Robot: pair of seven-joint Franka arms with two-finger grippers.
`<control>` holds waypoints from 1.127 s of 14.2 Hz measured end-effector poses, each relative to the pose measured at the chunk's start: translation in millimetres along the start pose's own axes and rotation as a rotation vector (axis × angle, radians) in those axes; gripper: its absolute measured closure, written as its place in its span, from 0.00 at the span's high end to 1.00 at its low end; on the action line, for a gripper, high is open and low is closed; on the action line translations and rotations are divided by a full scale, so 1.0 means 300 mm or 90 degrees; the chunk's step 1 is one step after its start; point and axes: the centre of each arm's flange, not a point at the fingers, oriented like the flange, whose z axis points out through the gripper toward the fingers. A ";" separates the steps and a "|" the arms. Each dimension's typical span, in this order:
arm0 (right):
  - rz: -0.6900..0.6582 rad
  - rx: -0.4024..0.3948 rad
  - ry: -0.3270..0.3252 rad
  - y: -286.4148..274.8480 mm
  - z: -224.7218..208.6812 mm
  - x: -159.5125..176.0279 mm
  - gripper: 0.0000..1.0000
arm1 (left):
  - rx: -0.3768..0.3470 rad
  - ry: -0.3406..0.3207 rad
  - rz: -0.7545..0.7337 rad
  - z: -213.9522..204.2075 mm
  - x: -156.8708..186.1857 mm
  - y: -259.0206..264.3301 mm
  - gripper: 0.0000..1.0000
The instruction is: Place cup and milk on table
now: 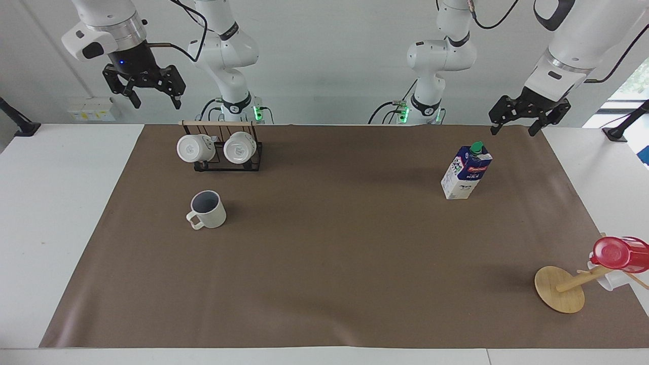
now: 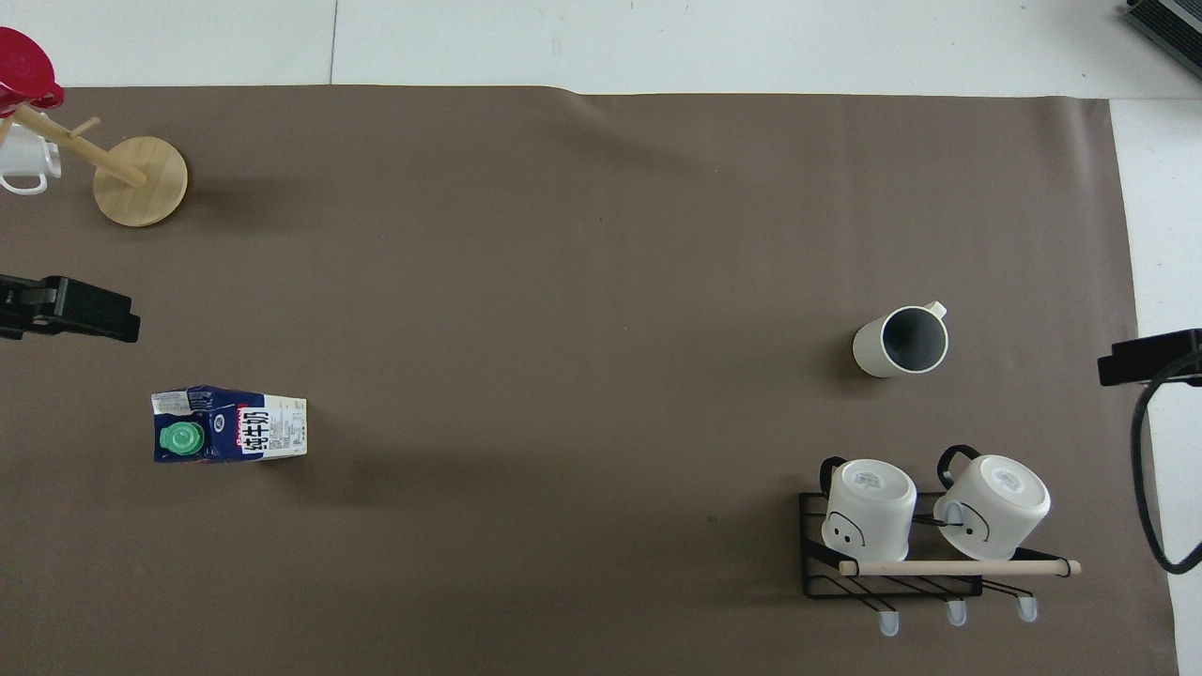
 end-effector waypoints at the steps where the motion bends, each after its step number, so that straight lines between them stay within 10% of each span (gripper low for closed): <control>1: 0.000 0.000 0.000 0.000 0.000 0.000 1.00 | 0.000 0.000 0.000 0.000 0.000 0.000 1.00; 16: 0.005 0.013 0.001 0.011 -0.003 0.001 1.00 | 0.000 0.000 0.001 0.000 0.000 0.003 1.00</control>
